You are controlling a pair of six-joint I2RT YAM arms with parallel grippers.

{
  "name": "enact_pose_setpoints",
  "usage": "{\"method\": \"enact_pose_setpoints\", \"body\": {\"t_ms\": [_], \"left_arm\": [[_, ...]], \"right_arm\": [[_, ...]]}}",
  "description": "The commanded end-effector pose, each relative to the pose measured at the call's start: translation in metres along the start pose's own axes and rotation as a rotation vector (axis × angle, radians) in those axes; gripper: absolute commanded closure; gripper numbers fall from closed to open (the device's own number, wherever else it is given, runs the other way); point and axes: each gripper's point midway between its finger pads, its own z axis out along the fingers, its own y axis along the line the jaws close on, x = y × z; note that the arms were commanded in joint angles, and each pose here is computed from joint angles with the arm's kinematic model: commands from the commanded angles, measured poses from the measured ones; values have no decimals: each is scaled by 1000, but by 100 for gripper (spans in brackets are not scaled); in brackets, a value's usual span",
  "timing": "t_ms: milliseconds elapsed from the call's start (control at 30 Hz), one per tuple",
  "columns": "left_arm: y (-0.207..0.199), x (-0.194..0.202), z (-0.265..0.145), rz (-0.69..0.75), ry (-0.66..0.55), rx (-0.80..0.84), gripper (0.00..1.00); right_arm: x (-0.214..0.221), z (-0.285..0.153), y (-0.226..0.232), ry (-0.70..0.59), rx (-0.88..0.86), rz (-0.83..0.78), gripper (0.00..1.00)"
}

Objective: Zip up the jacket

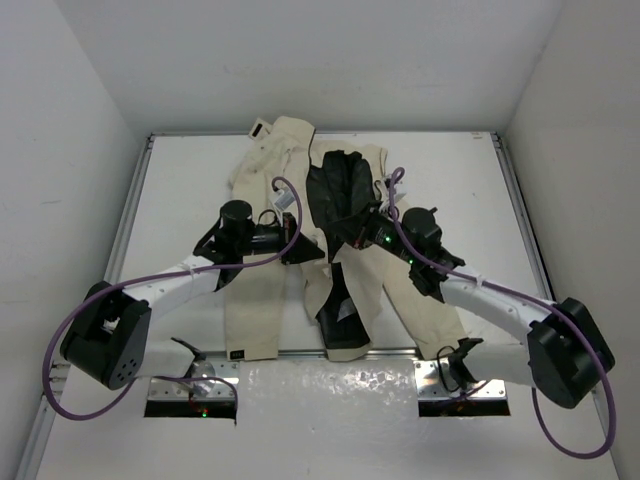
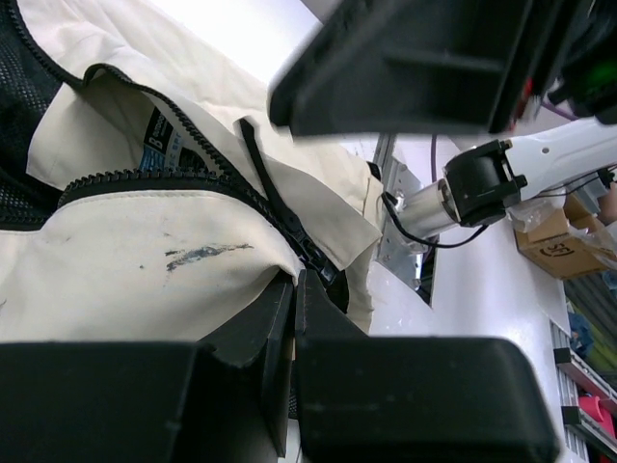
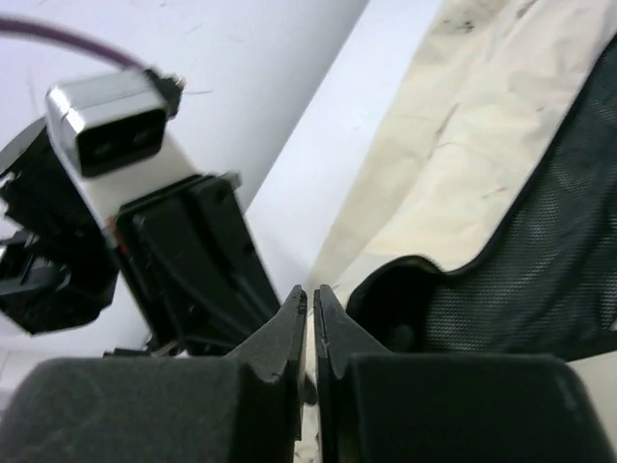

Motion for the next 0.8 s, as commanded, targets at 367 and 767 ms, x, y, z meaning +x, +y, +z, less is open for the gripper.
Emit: {"method": "enact_pose_setpoints", "body": {"t_ms": [367, 767], "left_arm": [[-18, -13, 4, 71, -15, 93, 100], [-18, 9, -3, 88, 52, 97, 100]], "right_arm": [[4, -56, 10, 235, 113, -87, 40], [19, -28, -7, 388, -23, -161, 44]]}}
